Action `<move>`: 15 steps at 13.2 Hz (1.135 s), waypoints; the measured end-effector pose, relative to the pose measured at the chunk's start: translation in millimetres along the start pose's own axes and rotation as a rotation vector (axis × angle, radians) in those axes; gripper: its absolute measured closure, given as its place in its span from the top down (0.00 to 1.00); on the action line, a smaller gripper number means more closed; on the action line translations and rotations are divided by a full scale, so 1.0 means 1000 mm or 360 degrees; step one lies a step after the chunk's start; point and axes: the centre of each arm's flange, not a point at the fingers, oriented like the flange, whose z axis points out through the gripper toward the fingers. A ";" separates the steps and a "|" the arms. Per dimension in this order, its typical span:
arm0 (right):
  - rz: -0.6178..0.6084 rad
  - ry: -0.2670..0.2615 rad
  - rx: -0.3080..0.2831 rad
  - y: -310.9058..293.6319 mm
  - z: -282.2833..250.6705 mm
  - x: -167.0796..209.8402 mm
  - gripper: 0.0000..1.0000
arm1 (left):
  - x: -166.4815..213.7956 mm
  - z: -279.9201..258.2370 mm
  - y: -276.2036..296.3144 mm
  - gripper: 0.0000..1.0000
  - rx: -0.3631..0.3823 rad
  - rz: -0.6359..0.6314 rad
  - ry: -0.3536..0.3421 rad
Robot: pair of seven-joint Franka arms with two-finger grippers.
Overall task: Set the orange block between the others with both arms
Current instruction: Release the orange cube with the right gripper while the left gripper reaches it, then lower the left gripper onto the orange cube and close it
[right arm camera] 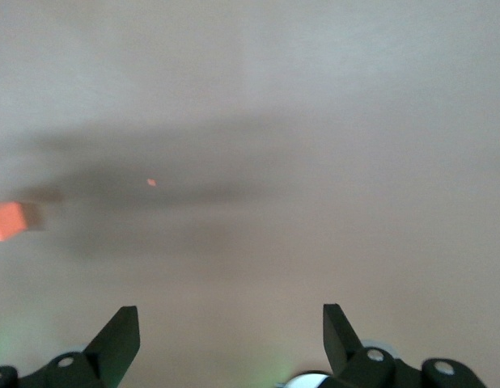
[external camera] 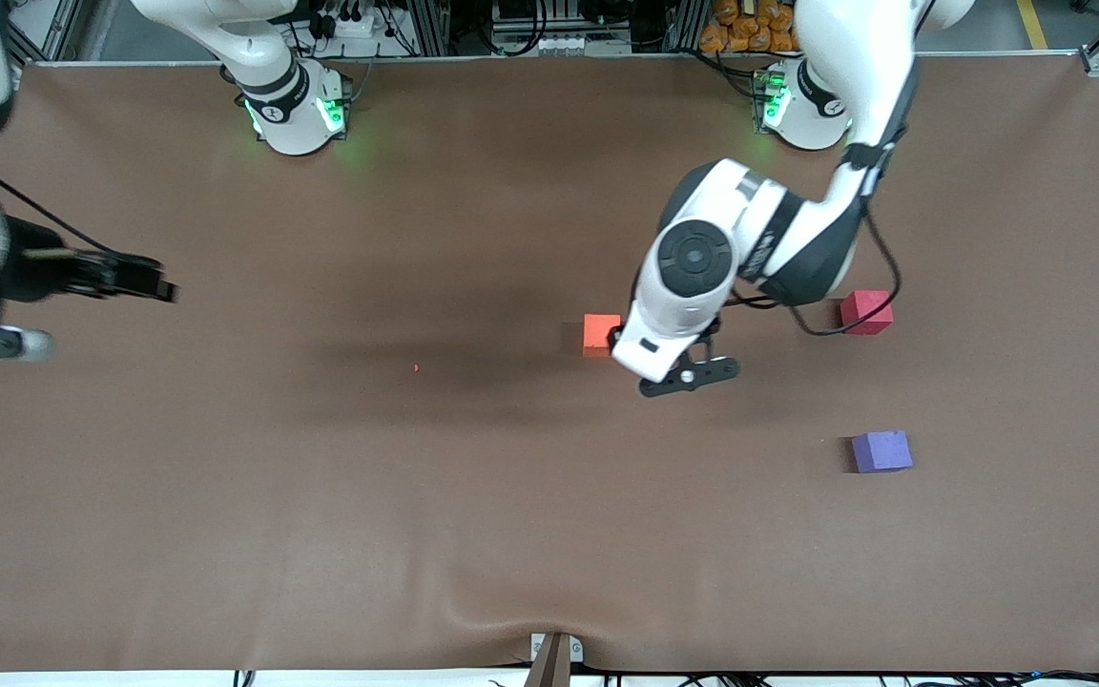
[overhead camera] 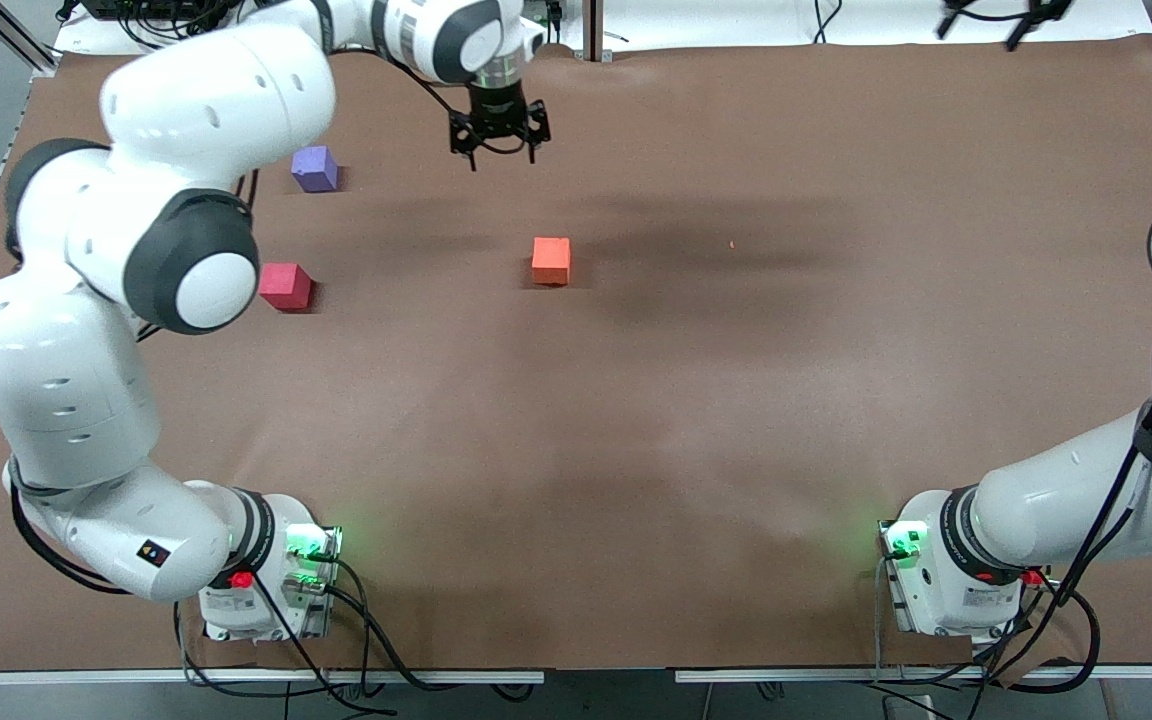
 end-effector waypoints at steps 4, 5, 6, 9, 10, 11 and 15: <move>-0.0183 0.0054 -0.0156 0.023 -0.021 -0.014 1.00 | -0.005 0.033 0.036 1.00 -0.0108 -0.0078 0.0087; -0.0187 0.0064 -0.0159 0.028 -0.024 -0.015 1.00 | -0.008 0.040 0.042 1.00 -0.0121 -0.0088 0.0097; -0.0179 0.0070 -0.0160 0.033 -0.026 -0.016 1.00 | -0.009 0.046 0.047 1.00 -0.0135 -0.0099 0.0107; -0.0135 0.0084 -0.0158 0.054 -0.029 -0.016 1.00 | -0.009 0.060 0.054 1.00 -0.0161 -0.0116 0.0125; -0.0127 0.0085 -0.0156 0.058 -0.029 -0.016 1.00 | -0.009 0.061 0.055 1.00 -0.0167 -0.0116 0.0130; -0.0126 0.0086 -0.0156 0.059 -0.029 -0.016 1.00 | -0.010 0.061 0.057 1.00 -0.0177 -0.0112 0.0137; -0.0140 0.0089 -0.0156 0.054 -0.030 -0.017 1.00 | -0.012 0.068 0.064 1.00 -0.0213 -0.0104 0.0162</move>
